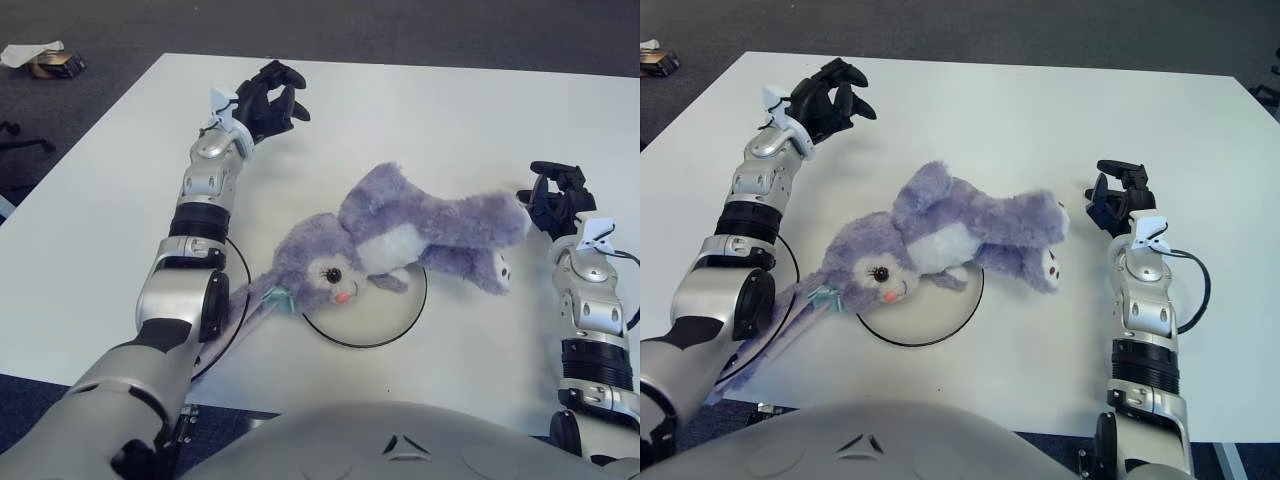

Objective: Put the doll into the plate.

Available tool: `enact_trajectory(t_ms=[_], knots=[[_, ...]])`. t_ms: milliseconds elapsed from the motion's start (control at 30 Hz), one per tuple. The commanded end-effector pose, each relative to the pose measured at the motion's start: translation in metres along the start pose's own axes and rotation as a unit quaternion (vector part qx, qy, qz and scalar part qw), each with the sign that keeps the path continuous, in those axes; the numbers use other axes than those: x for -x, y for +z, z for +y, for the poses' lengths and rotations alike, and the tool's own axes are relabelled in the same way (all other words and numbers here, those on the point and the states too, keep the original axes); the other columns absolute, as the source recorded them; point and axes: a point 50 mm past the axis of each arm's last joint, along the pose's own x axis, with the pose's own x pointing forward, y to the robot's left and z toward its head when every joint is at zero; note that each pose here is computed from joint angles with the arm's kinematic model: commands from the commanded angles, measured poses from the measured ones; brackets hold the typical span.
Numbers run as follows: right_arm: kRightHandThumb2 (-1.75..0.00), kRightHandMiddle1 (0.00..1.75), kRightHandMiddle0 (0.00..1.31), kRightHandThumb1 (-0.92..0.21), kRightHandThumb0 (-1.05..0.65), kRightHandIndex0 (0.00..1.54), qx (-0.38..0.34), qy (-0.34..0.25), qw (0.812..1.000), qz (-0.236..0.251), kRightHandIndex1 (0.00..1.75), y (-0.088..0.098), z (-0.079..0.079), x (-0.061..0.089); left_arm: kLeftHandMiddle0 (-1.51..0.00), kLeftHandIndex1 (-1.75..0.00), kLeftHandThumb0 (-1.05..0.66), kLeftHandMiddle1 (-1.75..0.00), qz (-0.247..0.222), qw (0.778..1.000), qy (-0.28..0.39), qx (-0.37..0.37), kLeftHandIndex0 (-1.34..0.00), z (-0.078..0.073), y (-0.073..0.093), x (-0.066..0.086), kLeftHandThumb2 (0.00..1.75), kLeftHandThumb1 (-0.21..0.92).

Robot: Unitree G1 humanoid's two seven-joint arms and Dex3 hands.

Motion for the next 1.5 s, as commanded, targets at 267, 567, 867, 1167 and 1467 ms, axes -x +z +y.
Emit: enact_trajectory(t_ms=[267, 567, 867, 1167, 1467], knots=[[-0.88, 1.47, 0.00, -0.92, -0.49, 0.30, -0.053, -0.020, 0.998, -0.009, 1.29, -0.009, 0.020, 0.003, -0.57, -1.75, -0.01, -1.61, 0.064, 0.997, 0.014, 0.035, -0.28, 0.003, -0.048, 0.009, 1.10, 0.47], [-0.54, 1.74, 0.18, -0.92, -0.35, 0.42, -0.094, -0.037, 0.995, -0.021, 1.33, -0.009, 0.026, 0.003, -0.61, -1.75, -0.01, -1.63, 0.073, 0.996, 0.022, 0.046, -0.30, 0.000, -0.060, 0.013, 1.18, 0.42], [-0.59, 1.75, 0.23, -0.87, -0.36, 0.50, -0.113, -0.041, 0.993, -0.007, 1.46, -0.015, 0.036, 0.006, -0.63, -1.75, -0.01, -1.66, 0.092, 0.994, 0.048, 0.045, -0.32, -0.002, -0.075, 0.017, 1.24, 0.37], [-0.74, 1.75, 0.29, -0.77, -0.37, 0.57, -0.109, -0.027, 0.994, 0.009, 1.51, -0.026, 0.042, 0.012, -0.66, -1.75, -0.01, -1.64, 0.121, 0.987, 0.086, 0.061, -0.34, -0.001, -0.098, 0.025, 1.26, 0.35], [-0.78, 1.75, 0.31, -0.73, -0.37, 0.60, -0.110, -0.014, 0.994, 0.026, 1.52, -0.035, 0.040, 0.015, -0.66, -1.75, -0.01, -1.65, 0.126, 0.983, 0.111, 0.068, -0.34, -0.002, -0.106, 0.028, 1.27, 0.34]])
